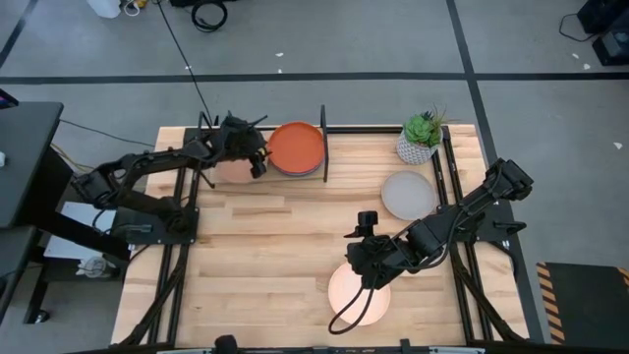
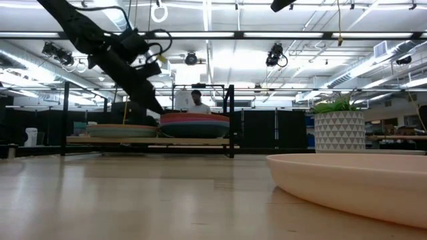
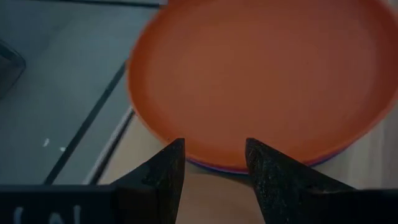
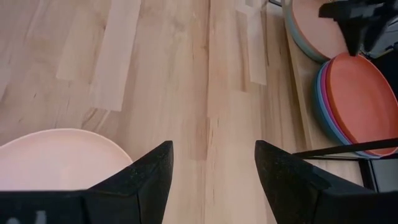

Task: Place and stack plates onto a shelf
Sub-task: Stack the orange plate on top of the pink plate on the shelf, then stack the peach plate on top of the brown plate on the shelf, then stack the gray plate on top of the peach plate on the shelf

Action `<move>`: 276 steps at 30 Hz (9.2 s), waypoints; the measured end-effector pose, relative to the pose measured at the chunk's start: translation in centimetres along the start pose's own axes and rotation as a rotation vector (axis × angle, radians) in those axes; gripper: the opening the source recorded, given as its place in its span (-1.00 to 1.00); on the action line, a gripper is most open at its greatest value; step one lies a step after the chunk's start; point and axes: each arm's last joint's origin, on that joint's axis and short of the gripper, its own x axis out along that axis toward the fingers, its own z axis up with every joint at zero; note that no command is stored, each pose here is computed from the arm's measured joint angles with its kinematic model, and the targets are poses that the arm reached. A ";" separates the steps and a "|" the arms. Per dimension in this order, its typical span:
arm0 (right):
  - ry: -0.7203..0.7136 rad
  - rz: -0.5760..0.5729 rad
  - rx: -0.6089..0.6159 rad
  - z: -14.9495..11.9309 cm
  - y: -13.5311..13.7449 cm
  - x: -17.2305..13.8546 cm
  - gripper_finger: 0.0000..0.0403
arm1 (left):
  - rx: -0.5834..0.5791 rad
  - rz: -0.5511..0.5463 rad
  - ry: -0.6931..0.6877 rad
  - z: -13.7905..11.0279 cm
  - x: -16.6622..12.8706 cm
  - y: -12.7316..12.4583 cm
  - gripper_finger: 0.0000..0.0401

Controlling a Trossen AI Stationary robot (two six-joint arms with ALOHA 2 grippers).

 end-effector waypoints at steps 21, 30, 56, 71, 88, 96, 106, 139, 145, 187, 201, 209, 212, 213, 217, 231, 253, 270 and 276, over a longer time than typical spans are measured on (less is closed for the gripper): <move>0.024 -0.001 0.033 -0.3 0.0 0.0 0.15 | 0.052 -0.235 -0.120 1.7 -3.1 -2.6 -0.12; 0.123 0.104 0.124 -3.0 1.4 1.9 0.15 | 0.198 -0.501 -0.086 2.7 -4.6 -12.7 -0.12; 0.530 0.280 0.279 -10.4 5.5 2.0 0.04 | 0.566 -0.516 -0.046 5.5 -4.6 -33.0 -0.12; 0.473 0.225 0.362 -11.5 6.8 -1.5 -0.13 | 0.966 -0.590 -0.196 7.6 -5.0 -41.1 -0.12; 0.401 0.185 0.405 -11.2 6.6 -1.6 -0.16 | 1.086 -0.663 -0.131 7.6 -1.2 -41.3 -0.14; 0.371 0.186 0.409 -11.0 6.7 -1.6 -0.16 | 1.167 -0.683 -0.114 6.4 0.2 -41.7 -0.39; 0.359 0.194 0.406 -10.9 6.8 -1.6 -0.16 | 1.137 -0.685 -0.081 6.6 -1.0 -41.5 -0.92; 0.193 0.188 0.386 -10.0 7.4 -1.7 -0.16 | 0.278 -0.206 0.439 4.0 -11.6 -15.6 -0.92; 0.190 0.190 0.386 -10.0 7.4 -1.7 -0.16 | 0.190 -0.083 0.488 4.1 -10.3 -12.0 -0.92; 0.226 0.148 0.348 -10.1 6.5 -1.1 -0.17 | 0.076 -0.065 0.483 2.1 -6.7 -9.0 -0.19; 0.330 0.017 0.287 -9.3 2.1 2.0 -0.32 | 0.059 0.239 0.329 1.4 -5.7 -10.1 -0.26; 0.306 0.071 0.254 -8.6 1.6 2.7 -0.36 | -0.070 0.292 0.325 0.0 -4.1 -7.5 -0.26; 0.306 0.071 0.246 -8.6 1.6 2.7 -0.36 | -0.101 0.249 0.323 -0.4 -3.7 -7.2 -0.26; 0.305 0.070 0.245 -8.6 1.6 2.8 -0.36 | -0.108 0.231 0.325 -0.6 -3.6 -7.2 -0.26; 0.305 0.069 0.244 -8.6 1.6 2.7 -0.36 | -0.079 0.219 0.355 -1.0 -3.5 -7.3 -0.26; 0.352 -0.032 0.170 -9.8 0.9 3.1 -0.33 | -0.014 -0.186 0.098 3.3 -5.8 -8.7 -0.26; 0.721 -0.087 0.367 -16.3 -6.7 9.6 -0.15 | 0.192 -0.313 -0.054 4.0 -9.4 -16.9 -0.26; 0.777 0.011 0.520 -17.4 -11.1 11.4 -0.34 | 0.142 -0.306 0.073 2.8 -9.4 -16.8 -0.26; 0.788 0.019 0.565 -17.7 -11.9 11.6 -0.52 | 0.136 -0.318 0.071 2.8 -9.6 -17.2 -0.26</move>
